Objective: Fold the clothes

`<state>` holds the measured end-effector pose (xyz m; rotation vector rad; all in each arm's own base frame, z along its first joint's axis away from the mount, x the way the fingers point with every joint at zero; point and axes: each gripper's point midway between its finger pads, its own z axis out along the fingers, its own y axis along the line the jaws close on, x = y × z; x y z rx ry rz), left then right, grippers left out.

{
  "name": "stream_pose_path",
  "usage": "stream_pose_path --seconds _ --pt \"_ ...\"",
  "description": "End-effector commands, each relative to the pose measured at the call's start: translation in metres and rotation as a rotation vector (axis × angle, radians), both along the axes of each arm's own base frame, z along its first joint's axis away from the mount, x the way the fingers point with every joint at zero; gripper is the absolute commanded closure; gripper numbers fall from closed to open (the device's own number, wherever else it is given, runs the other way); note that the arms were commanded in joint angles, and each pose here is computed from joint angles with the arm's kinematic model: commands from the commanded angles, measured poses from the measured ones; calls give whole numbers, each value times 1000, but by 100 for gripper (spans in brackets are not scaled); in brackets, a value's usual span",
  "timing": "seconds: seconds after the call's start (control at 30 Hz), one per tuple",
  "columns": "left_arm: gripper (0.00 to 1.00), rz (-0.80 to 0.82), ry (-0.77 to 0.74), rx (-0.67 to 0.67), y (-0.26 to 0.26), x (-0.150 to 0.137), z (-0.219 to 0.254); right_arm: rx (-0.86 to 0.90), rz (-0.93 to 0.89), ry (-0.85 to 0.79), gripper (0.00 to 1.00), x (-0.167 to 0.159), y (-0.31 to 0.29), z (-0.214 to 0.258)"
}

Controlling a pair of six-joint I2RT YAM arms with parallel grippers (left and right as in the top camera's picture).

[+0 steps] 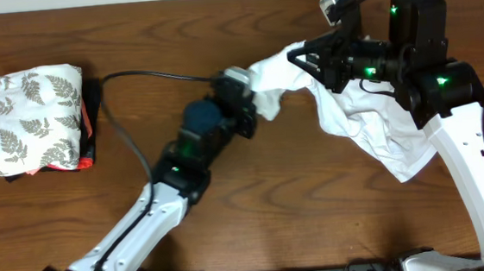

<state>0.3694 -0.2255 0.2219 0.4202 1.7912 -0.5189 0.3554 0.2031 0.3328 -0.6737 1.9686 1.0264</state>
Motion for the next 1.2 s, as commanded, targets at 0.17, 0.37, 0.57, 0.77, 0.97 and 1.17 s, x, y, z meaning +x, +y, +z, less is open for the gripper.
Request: stream_pose_path --seconds 0.17,0.37,0.57,0.77,0.97,1.17 --pt "94 154 -20 28 51 20 10 -56 -94 0 30 4 -14 -2" --pt "94 201 14 149 73 23 -10 -211 -246 94 1 9 -42 -37" --pt "94 206 68 267 89 20 -33 -482 -408 252 1 -8 -89 -87" --pt "94 285 137 335 112 17 -50 -584 -409 410 1 -35 -103 -119" --pt "94 484 110 403 147 24 -44 -577 -388 593 40 -62 -98 -154" --pt "94 508 86 395 150 27 -37 -587 -384 790 47 -96 -94 -206"
